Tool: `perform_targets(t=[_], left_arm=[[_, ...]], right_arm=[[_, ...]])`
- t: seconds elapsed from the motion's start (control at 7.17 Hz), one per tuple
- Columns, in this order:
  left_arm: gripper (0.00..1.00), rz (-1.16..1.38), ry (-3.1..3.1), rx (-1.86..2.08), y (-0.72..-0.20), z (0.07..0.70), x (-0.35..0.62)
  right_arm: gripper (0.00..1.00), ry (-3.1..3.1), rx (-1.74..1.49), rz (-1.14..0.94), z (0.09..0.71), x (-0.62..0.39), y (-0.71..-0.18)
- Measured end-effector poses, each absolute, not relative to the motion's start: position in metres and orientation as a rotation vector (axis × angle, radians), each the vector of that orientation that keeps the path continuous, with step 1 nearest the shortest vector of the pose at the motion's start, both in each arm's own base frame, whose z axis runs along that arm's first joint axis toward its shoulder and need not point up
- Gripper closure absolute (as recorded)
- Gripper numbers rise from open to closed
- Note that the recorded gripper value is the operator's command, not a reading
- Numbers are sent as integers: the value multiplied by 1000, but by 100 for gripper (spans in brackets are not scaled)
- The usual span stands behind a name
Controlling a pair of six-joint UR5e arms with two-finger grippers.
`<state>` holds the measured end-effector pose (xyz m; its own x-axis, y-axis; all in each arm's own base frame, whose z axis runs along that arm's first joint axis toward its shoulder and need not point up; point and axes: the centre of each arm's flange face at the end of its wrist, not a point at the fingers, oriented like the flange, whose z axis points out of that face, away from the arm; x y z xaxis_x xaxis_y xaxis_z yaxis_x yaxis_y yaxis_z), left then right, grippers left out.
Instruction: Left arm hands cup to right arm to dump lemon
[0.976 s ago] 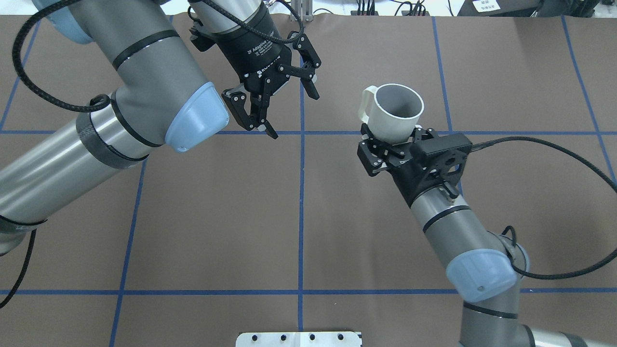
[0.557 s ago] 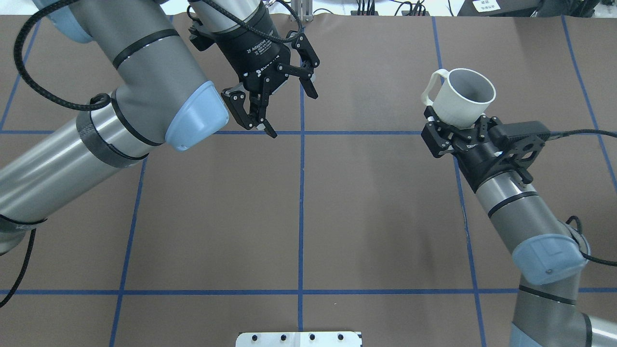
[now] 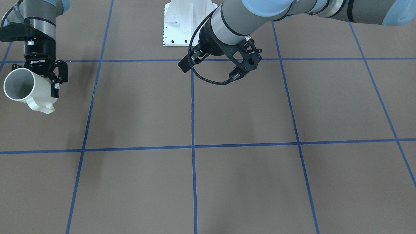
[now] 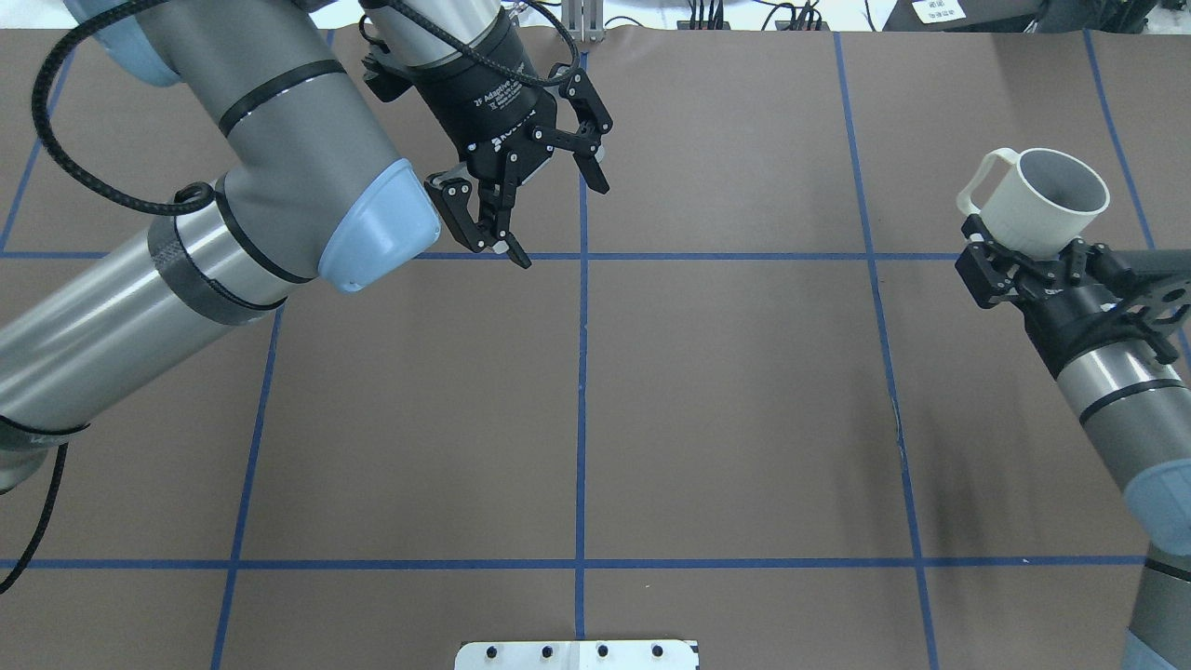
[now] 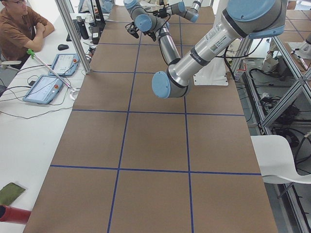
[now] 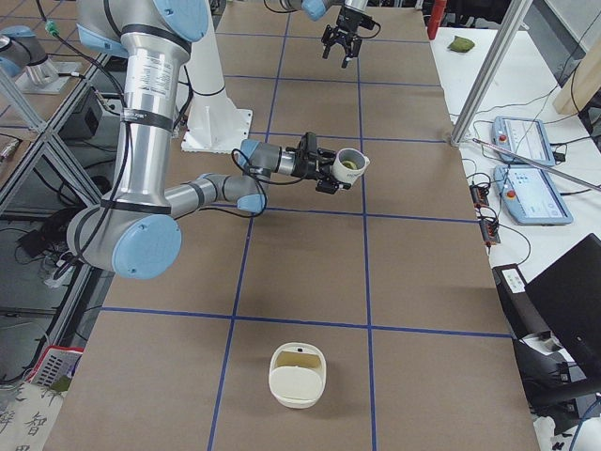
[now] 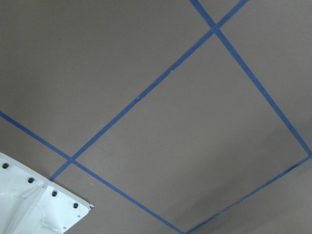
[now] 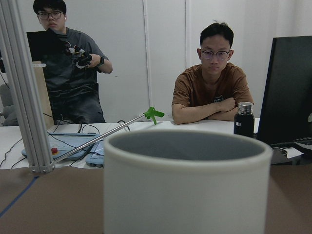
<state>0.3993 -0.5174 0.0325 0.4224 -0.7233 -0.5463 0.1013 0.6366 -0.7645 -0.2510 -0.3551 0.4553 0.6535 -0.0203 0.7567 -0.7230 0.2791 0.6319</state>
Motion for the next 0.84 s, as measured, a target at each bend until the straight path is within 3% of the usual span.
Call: perform_targets(t=[0.84], left_arm=[[0,-589,1003,-728,-517,33,400]], right_arm=[[100,-1003,1183,730,683,-112,-297]])
